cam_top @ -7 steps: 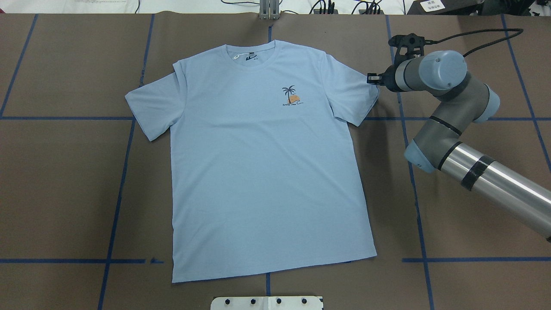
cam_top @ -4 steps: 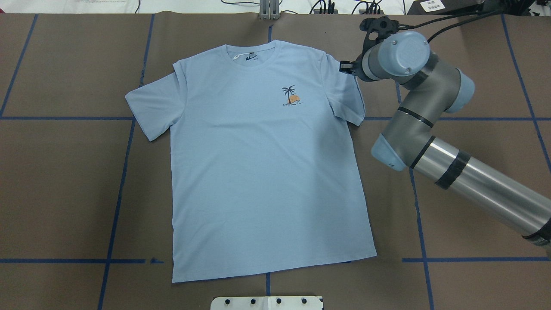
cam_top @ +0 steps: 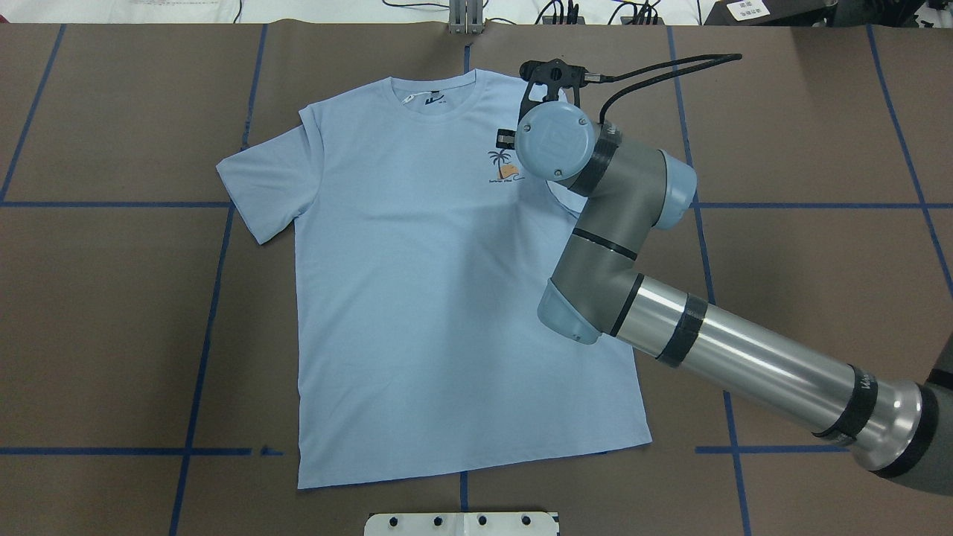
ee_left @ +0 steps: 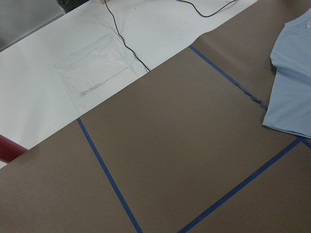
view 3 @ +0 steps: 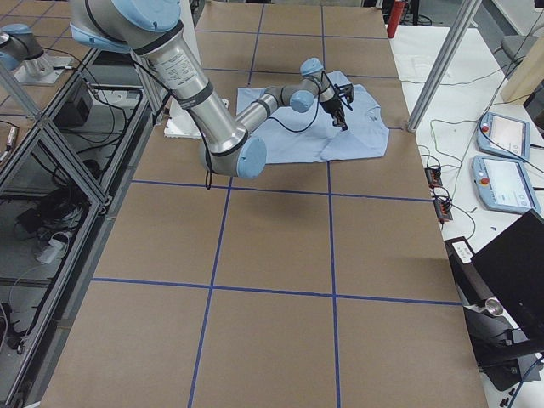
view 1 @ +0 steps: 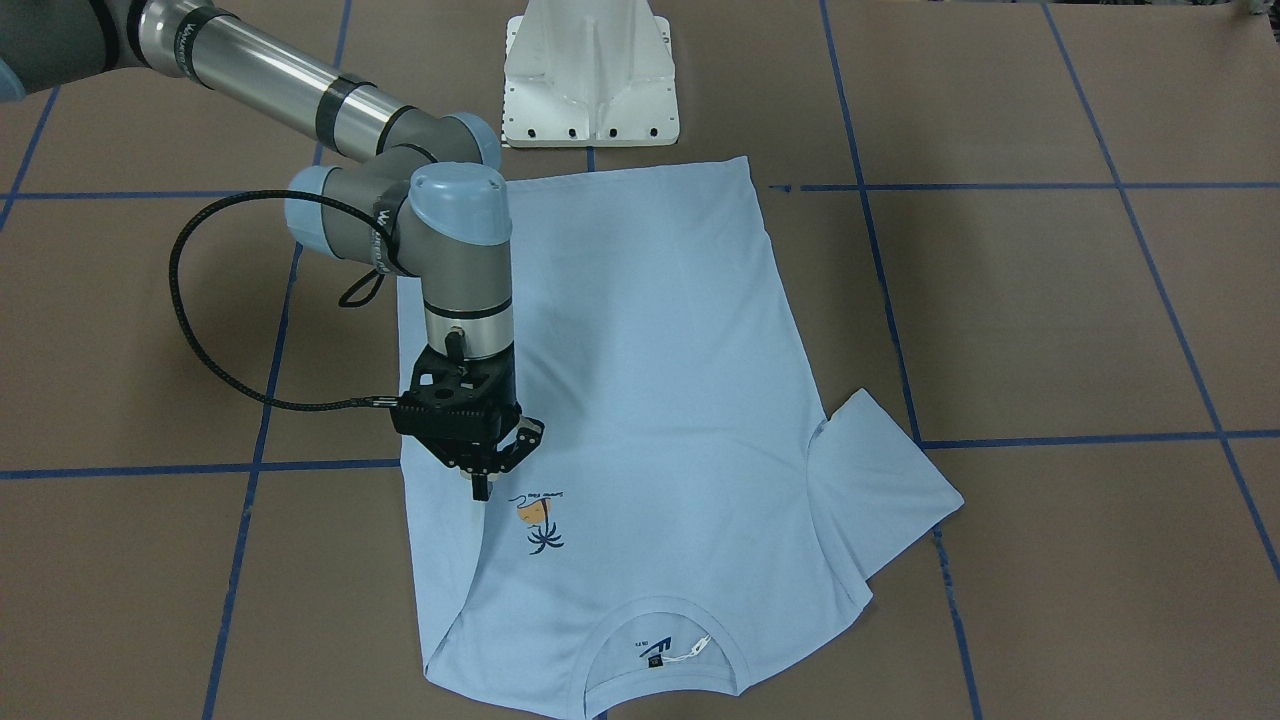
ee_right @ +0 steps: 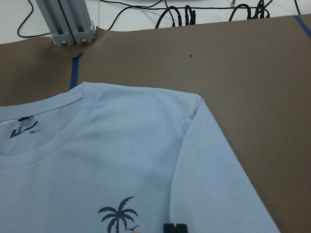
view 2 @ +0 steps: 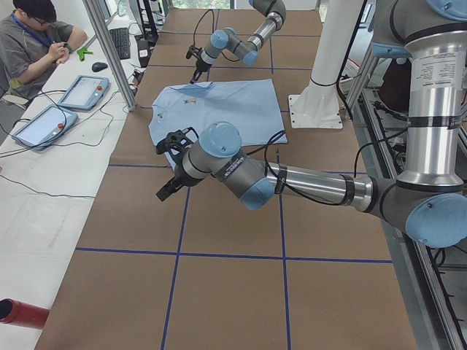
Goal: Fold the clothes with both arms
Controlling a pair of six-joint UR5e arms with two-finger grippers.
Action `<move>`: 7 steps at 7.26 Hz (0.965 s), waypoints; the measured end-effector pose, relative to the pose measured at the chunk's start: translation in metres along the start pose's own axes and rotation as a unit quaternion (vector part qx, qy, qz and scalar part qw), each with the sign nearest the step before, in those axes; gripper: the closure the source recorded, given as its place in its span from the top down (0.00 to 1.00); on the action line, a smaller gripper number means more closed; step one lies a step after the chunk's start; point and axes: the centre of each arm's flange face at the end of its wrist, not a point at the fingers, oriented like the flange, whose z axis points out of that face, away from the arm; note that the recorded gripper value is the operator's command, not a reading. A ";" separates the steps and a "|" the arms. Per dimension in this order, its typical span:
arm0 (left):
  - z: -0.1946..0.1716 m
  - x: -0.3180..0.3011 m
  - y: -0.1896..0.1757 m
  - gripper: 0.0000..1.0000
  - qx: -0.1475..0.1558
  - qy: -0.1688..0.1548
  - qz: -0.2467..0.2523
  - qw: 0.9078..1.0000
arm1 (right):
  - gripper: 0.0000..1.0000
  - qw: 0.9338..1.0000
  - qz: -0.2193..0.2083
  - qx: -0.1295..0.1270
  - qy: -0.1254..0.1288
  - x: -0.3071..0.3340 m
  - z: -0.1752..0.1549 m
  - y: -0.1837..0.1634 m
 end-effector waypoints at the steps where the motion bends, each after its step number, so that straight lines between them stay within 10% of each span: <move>1: 0.000 0.000 0.000 1.00 0.000 0.000 0.000 1.000 | 0.58 1.000 -0.006 0.002 0.002 -0.011 0.002 0.009; 2: 0.000 0.000 0.000 1.00 0.000 0.000 0.000 1.000 | 1.00 1.000 -0.012 0.005 0.003 -0.017 0.003 0.016; 7: 0.022 0.022 -0.025 1.00 0.011 0.023 -0.007 1.000 | 1.00 0.999 -0.028 -0.031 -0.021 -0.006 -0.012 -0.049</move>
